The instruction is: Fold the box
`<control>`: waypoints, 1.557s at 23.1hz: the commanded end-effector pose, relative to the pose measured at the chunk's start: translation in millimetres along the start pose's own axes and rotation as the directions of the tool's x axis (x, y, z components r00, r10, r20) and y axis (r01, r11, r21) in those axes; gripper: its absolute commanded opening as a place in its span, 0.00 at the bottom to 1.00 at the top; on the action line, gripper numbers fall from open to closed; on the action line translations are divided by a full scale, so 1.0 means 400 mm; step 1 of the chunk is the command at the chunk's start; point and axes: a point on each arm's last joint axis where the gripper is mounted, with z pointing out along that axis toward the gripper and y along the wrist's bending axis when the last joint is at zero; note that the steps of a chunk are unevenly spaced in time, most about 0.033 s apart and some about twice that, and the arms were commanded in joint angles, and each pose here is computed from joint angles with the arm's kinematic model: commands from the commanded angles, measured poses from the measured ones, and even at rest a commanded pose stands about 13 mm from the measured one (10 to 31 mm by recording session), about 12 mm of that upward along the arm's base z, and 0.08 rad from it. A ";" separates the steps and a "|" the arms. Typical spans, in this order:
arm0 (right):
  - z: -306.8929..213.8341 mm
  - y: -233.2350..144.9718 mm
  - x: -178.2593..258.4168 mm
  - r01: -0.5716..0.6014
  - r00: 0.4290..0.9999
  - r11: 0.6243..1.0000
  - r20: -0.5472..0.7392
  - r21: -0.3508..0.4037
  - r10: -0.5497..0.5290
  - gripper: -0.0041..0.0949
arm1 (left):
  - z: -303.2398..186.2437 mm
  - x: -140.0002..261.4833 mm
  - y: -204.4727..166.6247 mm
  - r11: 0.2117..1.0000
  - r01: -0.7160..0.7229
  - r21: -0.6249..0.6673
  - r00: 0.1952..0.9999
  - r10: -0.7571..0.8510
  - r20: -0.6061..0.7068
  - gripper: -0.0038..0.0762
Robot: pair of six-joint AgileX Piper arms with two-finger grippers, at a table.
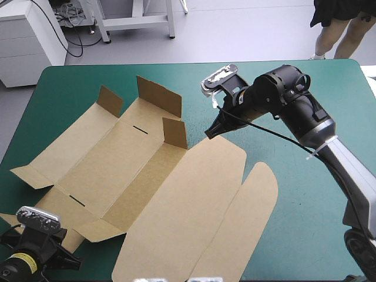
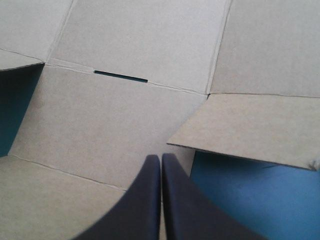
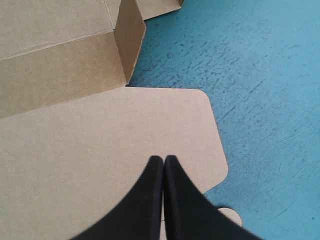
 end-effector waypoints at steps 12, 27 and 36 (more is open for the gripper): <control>-0.062 0.003 -0.011 -0.003 0.995 1.000 0.097 0.006 0.002 0.02 | -0.008 -0.023 0.001 1.000 0.003 0.002 0.999 -0.004 0.053 0.04; -0.062 -0.011 -0.011 -0.039 0.994 0.997 0.102 0.062 0.032 0.26 | -0.008 -0.023 0.001 1.000 0.006 0.002 0.999 -0.006 0.053 0.04; -0.039 -0.008 -0.003 -0.098 0.993 0.994 0.065 0.041 0.095 0.59 | -0.008 -0.023 0.001 1.000 0.006 0.002 0.999 -0.006 0.053 0.04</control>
